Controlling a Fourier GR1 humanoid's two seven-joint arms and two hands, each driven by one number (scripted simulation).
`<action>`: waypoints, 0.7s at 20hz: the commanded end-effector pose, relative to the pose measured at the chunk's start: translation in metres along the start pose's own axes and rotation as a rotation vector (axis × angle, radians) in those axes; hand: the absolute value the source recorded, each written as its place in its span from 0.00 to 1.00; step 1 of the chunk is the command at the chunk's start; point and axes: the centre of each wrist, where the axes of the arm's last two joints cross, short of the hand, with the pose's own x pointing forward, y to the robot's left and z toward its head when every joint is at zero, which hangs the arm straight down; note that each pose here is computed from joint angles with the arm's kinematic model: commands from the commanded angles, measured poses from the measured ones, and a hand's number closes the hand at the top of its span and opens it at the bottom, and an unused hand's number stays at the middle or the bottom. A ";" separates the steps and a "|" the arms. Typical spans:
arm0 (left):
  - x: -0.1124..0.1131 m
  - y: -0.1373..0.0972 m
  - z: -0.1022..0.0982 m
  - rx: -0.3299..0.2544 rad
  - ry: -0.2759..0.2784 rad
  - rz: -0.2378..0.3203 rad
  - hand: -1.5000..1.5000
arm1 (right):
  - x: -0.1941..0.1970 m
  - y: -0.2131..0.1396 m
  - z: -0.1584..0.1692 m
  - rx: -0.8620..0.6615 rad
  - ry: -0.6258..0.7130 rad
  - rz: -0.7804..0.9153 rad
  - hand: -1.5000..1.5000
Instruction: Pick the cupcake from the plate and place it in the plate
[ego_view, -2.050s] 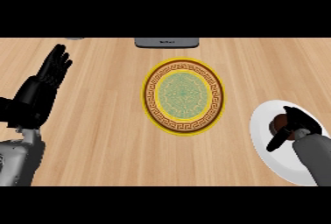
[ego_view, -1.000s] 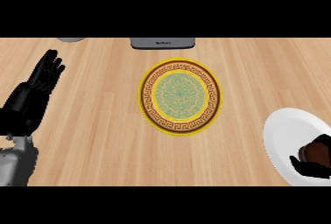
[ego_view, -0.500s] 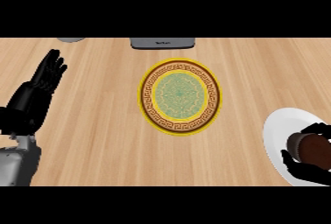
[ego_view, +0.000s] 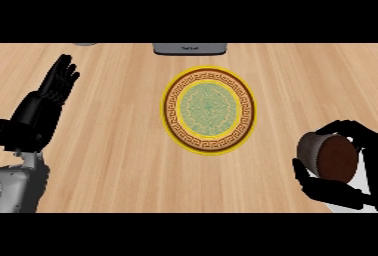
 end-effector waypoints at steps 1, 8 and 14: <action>0.007 -0.011 -0.001 -0.015 0.003 0.003 0.50 | 0.043 0.021 -0.019 0.020 -0.037 -0.026 1.00; 0.004 -0.013 -0.007 -0.009 -0.013 0.008 0.50 | 0.092 0.055 -0.055 0.082 -0.061 -0.080 1.00; 0.005 -0.006 0.000 -0.024 -0.020 0.008 0.50 | 0.128 0.102 -0.108 0.120 -0.018 -0.154 1.00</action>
